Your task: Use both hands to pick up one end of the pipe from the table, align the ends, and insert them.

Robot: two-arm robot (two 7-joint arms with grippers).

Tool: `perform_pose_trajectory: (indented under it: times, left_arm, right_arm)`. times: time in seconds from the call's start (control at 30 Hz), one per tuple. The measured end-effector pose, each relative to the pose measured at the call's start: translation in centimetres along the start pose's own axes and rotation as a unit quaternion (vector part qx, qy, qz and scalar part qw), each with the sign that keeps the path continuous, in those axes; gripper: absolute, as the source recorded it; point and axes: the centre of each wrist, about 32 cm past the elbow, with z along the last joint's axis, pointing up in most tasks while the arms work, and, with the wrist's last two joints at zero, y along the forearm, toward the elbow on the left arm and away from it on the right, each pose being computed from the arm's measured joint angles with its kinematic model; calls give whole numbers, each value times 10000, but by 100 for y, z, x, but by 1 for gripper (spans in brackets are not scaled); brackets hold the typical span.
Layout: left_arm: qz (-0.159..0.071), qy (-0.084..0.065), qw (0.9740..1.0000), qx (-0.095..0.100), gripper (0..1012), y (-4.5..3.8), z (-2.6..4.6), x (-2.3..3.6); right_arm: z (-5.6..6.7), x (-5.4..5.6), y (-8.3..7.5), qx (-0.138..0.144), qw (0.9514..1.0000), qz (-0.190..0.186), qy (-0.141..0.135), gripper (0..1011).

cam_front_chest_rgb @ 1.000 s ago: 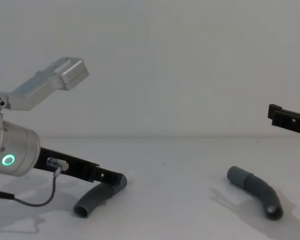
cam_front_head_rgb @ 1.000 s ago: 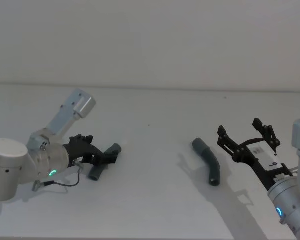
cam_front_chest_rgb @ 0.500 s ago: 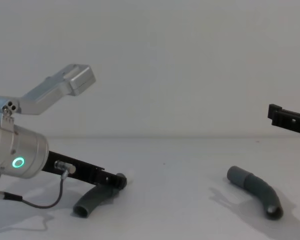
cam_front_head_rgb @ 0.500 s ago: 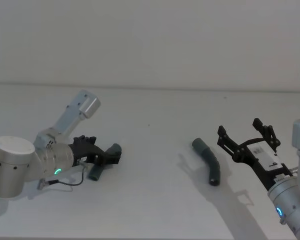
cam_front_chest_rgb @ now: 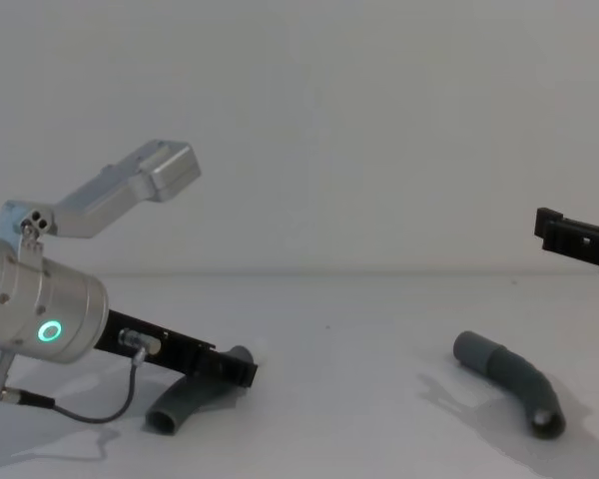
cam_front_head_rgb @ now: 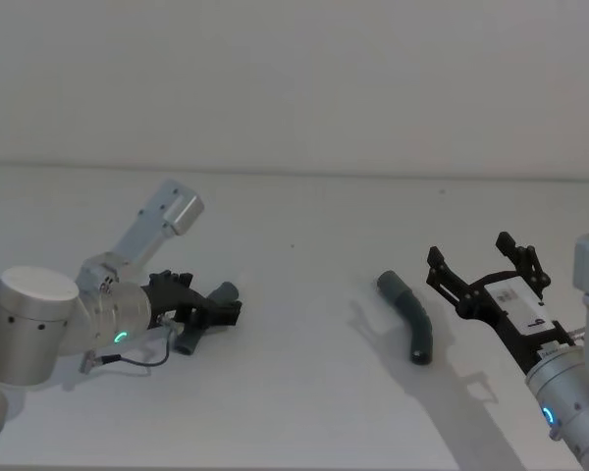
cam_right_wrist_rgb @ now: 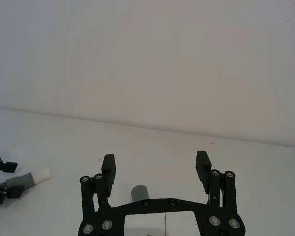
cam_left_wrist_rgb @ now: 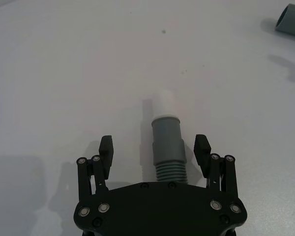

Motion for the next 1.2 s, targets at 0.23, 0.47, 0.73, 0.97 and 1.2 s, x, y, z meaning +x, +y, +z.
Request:
perform_pose_trajectory:
  times: [0.23, 0.47, 0.73, 0.97, 1.2]
  left_arm:
    - [6, 14, 10000, 70, 1001, -22, 0, -10]
    - [14, -2, 10000, 79, 894, -30, -2, -20]
    - [21, -13, 10000, 61, 664, -35, -14, -29]
    - [28, -21, 10000, 52, 427, -37, -20, -33]
    - [33, -25, 10000, 42, 343, -37, -22, -34]
  right_arm:
    - [0, 0, 0, 0, 10000, 0, 0, 1001]
    - [0, 0, 0, 0, 10000, 0, 1, 1001]
    - [0, 0, 0, 0, 10000, 0, 1, 1001]
    - [0, 0, 0, 0, 10000, 0, 0, 1001]
    - [0, 0, 0, 0, 10000, 0, 1, 1001]
